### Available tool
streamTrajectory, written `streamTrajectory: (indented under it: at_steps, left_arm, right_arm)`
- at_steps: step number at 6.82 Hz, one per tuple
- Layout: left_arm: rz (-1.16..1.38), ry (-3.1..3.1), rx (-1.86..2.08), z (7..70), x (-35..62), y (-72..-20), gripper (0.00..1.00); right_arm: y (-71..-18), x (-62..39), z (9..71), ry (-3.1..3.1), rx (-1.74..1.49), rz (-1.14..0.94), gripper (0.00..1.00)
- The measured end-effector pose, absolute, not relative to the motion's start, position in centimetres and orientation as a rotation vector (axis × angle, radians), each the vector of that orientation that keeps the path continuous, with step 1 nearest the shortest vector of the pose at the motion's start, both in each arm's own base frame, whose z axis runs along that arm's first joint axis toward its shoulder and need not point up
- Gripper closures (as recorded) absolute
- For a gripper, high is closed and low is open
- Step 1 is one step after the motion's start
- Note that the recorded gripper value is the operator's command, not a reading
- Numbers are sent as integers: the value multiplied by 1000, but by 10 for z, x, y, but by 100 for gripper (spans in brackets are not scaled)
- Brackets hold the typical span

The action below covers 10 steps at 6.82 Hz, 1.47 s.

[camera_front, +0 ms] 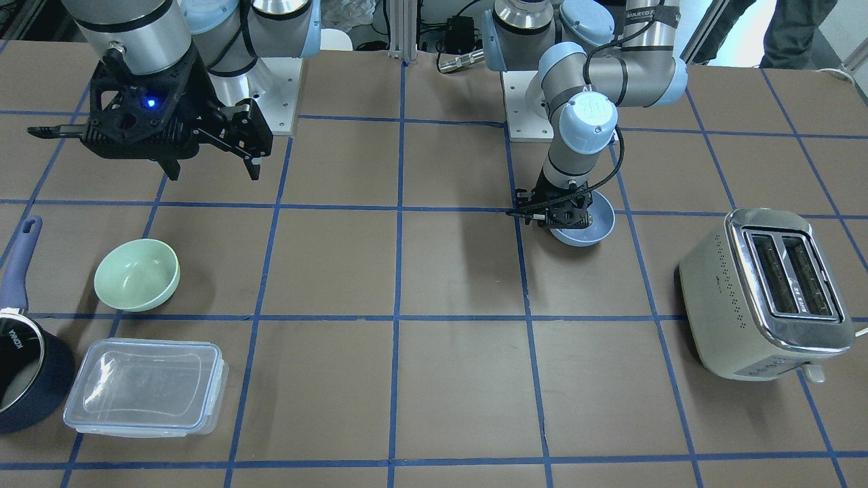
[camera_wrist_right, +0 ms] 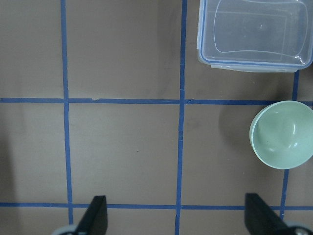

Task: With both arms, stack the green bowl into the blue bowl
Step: 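Carry the pale blue bowl with the left gripper to the table center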

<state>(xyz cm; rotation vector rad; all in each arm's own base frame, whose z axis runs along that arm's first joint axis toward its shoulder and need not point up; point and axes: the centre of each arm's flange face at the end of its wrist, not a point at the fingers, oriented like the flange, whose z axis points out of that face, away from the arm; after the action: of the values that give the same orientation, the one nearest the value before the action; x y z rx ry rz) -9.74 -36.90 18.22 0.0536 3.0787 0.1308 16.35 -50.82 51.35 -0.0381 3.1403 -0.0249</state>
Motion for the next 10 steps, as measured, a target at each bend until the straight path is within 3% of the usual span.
streamTrajectory:
  at_steps: [4,7,10]
  left_arm:
    - [3,3090,-3,212,-112,-399,100]
    - [-55,3156,-201,268,-205,-487,100]
    - [-73,3194,-288,268,-314,-571,100]
  right_arm:
    - [-508,163,513,3142,-40,-23,0]
    - [-508,163,513,3142,-41,-23,0]
    - [-508,163,513,3142,-43,-21,0]
